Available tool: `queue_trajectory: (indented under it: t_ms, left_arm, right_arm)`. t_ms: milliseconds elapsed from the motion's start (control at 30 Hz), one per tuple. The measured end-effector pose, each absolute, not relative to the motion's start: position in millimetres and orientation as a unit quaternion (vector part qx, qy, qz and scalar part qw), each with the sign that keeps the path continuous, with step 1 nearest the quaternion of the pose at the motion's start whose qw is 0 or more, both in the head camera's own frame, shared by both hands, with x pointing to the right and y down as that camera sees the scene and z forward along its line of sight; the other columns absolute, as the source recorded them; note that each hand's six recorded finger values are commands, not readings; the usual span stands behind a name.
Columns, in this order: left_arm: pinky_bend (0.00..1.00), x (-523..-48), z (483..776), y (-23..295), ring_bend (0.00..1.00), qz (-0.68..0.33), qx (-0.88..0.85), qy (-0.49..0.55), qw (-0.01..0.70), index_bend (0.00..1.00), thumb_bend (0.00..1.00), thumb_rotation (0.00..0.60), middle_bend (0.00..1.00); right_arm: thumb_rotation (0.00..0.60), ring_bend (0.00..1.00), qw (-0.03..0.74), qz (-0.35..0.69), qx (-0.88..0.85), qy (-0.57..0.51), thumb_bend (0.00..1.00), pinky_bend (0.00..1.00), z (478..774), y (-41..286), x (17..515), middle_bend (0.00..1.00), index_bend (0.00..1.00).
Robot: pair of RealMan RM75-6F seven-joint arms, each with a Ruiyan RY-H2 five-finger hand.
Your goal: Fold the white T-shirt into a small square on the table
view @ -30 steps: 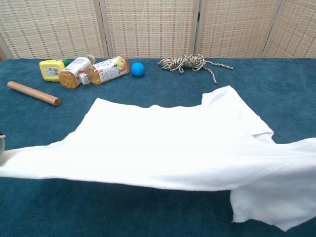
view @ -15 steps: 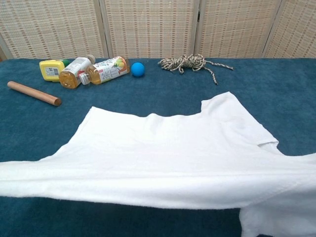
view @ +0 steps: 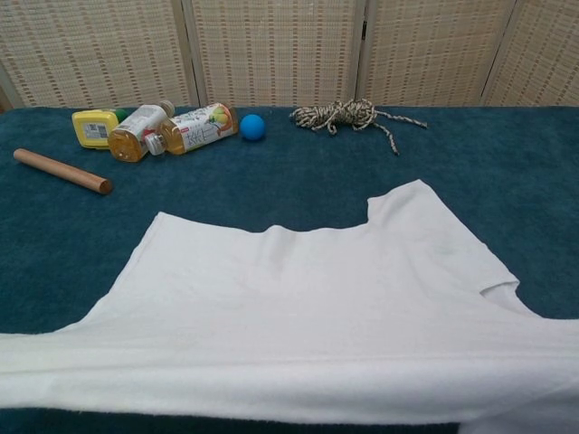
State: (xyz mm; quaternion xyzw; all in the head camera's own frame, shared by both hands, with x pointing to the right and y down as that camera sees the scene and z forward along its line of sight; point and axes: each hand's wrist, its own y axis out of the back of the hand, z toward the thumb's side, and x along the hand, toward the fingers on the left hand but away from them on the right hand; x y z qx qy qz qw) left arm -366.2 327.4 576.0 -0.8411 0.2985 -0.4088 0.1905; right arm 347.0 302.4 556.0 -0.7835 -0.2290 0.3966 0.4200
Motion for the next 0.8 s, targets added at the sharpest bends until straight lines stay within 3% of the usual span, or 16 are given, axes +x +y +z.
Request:
queue_trajectory:
  t_ms: [367, 800]
  left_arm:
    - [1.00, -359.2, 573.0, 335.0, 0.95, -0.407, -0.849, 0.283, 0.183, 0.66, 0.50, 0.600, 1.00]
    - [1.00, -347.6, 597.7, 300.7, 0.95, -0.404, -0.852, 0.276, 0.186, 0.66, 0.50, 0.600, 1.00]
  right_arm:
    - [0.600, 0.99, 0.417, 0.408, -0.782, -0.221, 0.54, 1.00, 558.7, 307.0, 352.9, 0.94, 0.79]
    - [0.600, 0.99, 0.422, 0.451, -0.746, -0.249, 0.54, 1.00, 572.7, 288.7, 368.9, 0.93, 0.79]
